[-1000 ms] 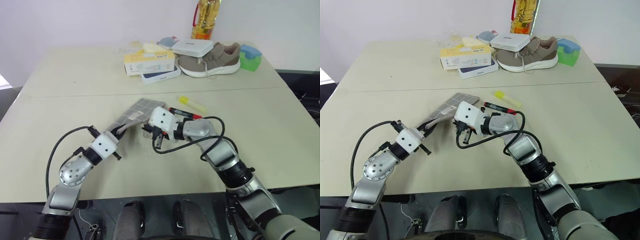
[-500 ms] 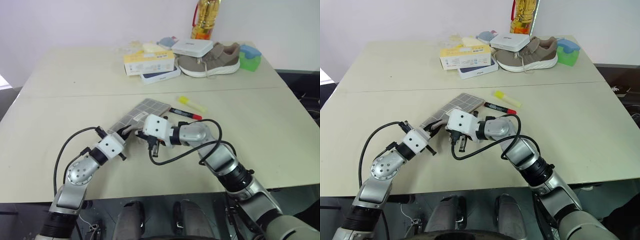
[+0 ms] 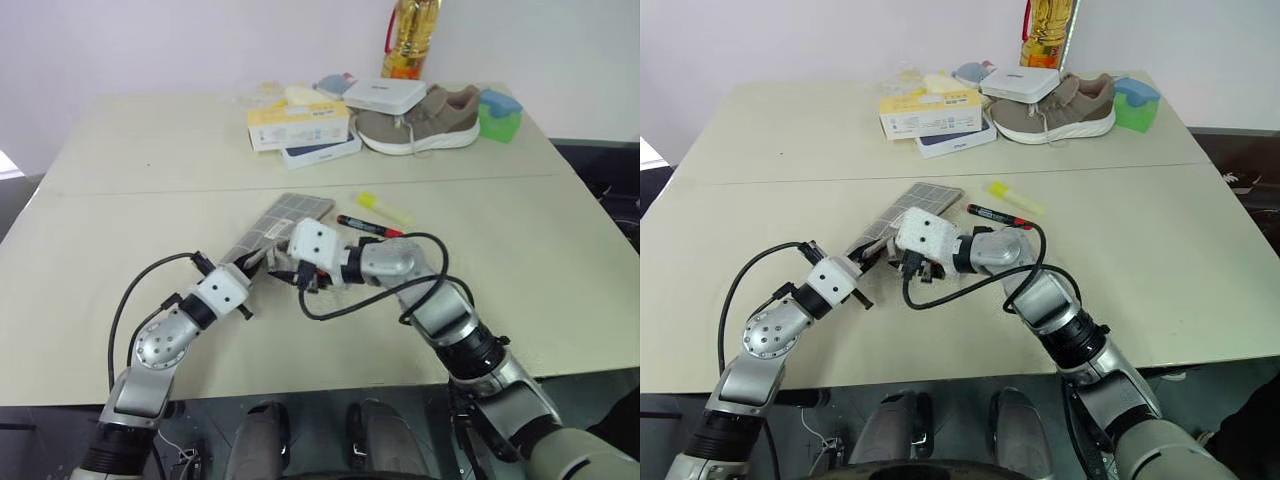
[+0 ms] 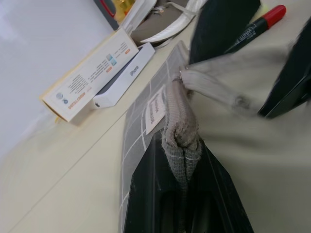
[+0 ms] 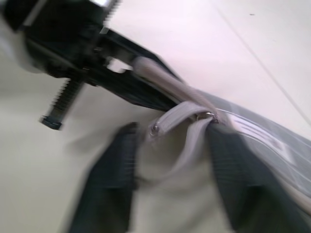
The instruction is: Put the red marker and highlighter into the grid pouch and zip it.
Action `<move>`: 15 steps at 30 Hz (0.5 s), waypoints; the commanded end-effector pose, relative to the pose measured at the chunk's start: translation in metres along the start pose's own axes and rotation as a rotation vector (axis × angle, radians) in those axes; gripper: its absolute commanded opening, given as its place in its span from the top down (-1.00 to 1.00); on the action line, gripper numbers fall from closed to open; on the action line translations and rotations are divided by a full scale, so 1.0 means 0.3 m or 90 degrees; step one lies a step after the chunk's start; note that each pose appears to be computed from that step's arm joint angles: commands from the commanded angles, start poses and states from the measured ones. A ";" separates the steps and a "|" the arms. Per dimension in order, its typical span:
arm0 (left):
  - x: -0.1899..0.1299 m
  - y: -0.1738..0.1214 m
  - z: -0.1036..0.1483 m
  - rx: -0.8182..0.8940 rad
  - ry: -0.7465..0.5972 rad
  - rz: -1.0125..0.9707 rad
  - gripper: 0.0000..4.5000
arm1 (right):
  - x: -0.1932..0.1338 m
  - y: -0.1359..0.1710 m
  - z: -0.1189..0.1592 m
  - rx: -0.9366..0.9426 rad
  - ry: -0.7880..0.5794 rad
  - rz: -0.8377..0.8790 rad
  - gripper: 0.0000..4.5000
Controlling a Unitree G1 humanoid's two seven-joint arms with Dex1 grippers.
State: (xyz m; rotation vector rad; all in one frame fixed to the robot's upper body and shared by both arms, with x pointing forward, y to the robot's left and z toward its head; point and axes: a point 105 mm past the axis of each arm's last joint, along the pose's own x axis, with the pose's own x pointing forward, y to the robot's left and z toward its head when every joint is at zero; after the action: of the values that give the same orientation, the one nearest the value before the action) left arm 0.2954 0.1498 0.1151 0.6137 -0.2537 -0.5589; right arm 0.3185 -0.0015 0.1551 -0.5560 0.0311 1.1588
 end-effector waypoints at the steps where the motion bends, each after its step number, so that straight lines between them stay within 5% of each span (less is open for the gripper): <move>1: -0.002 0.017 0.016 -0.037 -0.014 0.006 1.00 | -0.092 -0.073 0.026 0.008 -0.020 -0.048 -0.94; 9: 0.002 0.027 0.008 -0.091 -0.025 0.015 1.00 | -0.259 -0.249 -0.191 0.138 0.115 -0.197 -0.94; 15: -0.002 -0.008 0.004 -0.133 -0.025 -0.032 1.00 | -0.280 -0.291 -0.284 0.241 0.136 -0.229 -0.94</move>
State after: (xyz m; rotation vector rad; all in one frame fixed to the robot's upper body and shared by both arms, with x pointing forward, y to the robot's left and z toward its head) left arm 0.2956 0.1488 0.1111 0.4292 -0.2051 -0.6222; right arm 0.3754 -0.1348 0.1243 -0.3487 0.3678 0.7248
